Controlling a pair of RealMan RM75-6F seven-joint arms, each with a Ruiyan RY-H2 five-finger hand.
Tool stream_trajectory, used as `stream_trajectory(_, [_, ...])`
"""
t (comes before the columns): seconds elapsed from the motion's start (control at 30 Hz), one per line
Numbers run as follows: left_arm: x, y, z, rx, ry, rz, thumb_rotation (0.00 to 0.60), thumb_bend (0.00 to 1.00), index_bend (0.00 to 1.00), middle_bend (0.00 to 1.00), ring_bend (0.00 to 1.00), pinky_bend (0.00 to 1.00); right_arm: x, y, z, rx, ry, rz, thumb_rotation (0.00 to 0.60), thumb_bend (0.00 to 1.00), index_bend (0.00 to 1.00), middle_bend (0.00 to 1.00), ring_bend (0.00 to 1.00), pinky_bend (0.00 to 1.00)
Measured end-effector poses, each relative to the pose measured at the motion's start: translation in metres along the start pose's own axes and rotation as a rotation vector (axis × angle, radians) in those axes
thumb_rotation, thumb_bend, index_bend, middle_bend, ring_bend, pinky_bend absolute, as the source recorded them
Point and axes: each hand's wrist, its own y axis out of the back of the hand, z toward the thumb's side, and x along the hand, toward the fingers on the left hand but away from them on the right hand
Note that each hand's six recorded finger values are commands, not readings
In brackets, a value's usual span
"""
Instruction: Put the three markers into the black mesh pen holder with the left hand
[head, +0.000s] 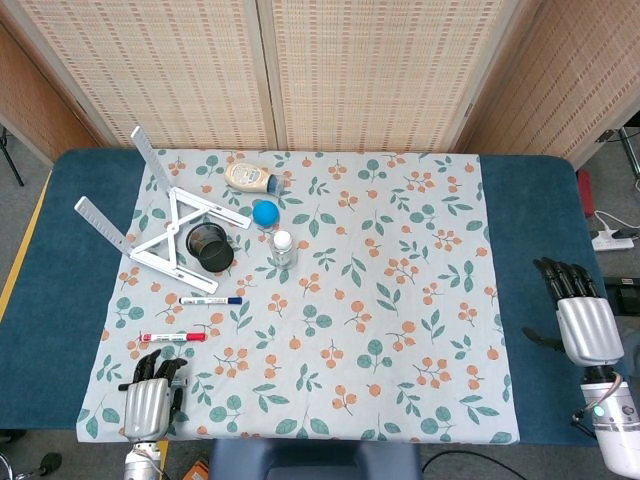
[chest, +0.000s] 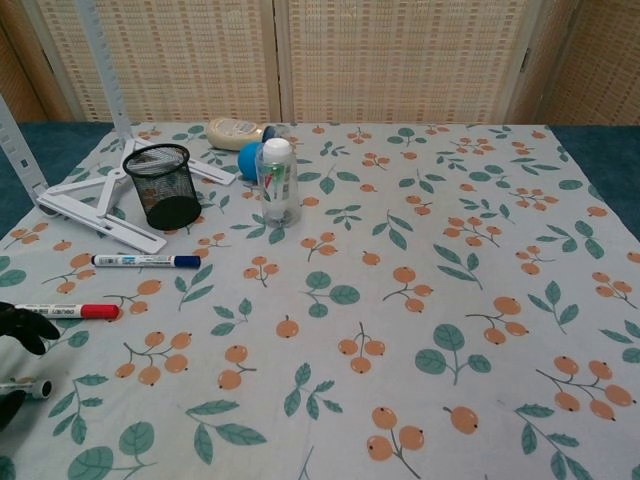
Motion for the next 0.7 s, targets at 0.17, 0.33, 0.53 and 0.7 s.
stream_trajectory(0.17, [-0.001, -0.002, -0.003, 0.023, 0.014, 0.013, 0.6, 0.38, 0.35, 0.37, 0.12, 0.14, 0.0, -0.001, 0.001, -0.001, 0.002, 0.003, 0.6, 0.03, 0.1, 0.07, 0.1, 0.1])
stream_trajectory(0.33, [-0.002, -0.005, -0.008, 0.032, 0.047, 0.03, 0.6, 0.38, 0.36, 0.38, 0.12, 0.14, 0.0, -0.002, 0.001, -0.002, 0.005, 0.009, 0.6, 0.03, 0.1, 0.07, 0.1, 0.1])
stream_trajectory(0.53, [-0.005, -0.01, -0.01, 0.042, 0.059, 0.032, 0.6, 0.39, 0.36, 0.38, 0.12, 0.14, 0.0, -0.002, 0.001, -0.004, 0.006, 0.011, 0.6, 0.03, 0.1, 0.07, 0.1, 0.1])
stream_trajectory(0.7, [-0.007, -0.015, -0.009, 0.056, 0.057, 0.02, 0.6, 0.38, 0.36, 0.38, 0.12, 0.14, 0.0, -0.003, 0.003, -0.006, 0.012, 0.015, 0.6, 0.03, 0.1, 0.07, 0.1, 0.1])
